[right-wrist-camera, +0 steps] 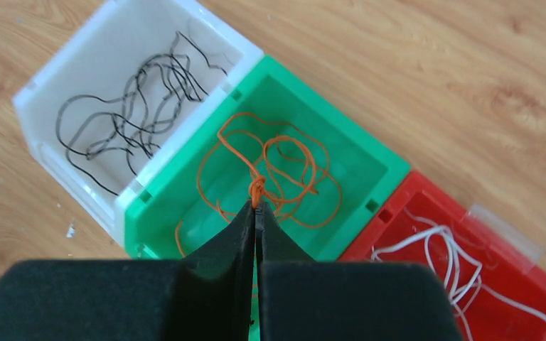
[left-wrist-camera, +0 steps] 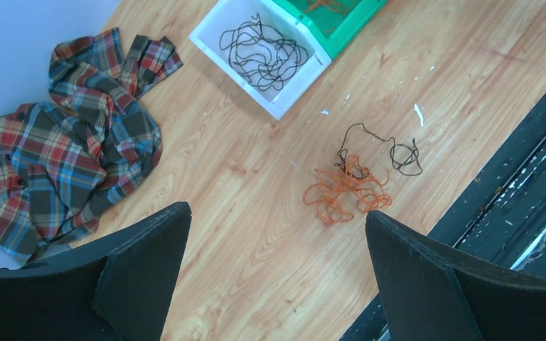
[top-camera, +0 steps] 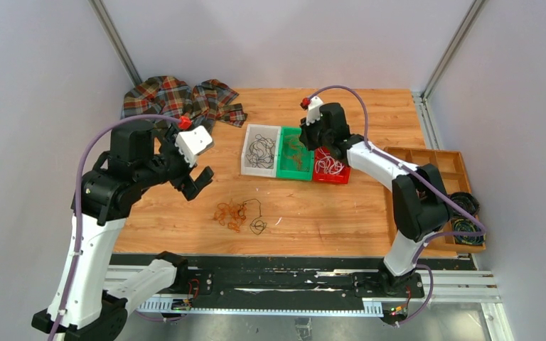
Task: Untangle the cables
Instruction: Place the cable in the bin.
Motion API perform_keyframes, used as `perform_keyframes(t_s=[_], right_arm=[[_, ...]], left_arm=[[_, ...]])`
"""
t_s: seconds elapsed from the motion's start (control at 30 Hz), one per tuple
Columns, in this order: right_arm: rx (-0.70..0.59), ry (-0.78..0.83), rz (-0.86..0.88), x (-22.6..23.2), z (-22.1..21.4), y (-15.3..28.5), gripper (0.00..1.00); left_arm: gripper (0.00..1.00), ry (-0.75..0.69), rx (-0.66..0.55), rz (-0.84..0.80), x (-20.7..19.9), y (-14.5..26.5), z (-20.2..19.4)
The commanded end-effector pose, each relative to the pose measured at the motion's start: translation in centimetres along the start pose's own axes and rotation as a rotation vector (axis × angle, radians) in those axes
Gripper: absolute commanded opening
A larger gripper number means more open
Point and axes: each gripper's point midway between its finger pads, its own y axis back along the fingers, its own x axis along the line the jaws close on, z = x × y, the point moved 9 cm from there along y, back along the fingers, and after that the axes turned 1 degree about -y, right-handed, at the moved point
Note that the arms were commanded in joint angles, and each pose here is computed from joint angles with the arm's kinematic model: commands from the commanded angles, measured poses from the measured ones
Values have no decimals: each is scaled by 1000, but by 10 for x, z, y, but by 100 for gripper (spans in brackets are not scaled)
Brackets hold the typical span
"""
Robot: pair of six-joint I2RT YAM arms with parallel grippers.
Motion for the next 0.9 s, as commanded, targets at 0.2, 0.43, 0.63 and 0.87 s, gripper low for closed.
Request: perform_keyframes(t_s=[0.2,0.43,0.63,0.87], right_arm=[[117,-33,-203,-10,-28,-6,4],[2,11,-183,7,4,1,34],[-113,2,-142,20,20,26,51],[-275,-75,-80,38,7,56,54]], left_arm=[[98,-75,81,-27,3,-22,-21],[98,-84,190,-98,10,-82,-56],[95,-28,328,-220,9,-145,-98],[79,10,400,-418,0,-200,-137]])
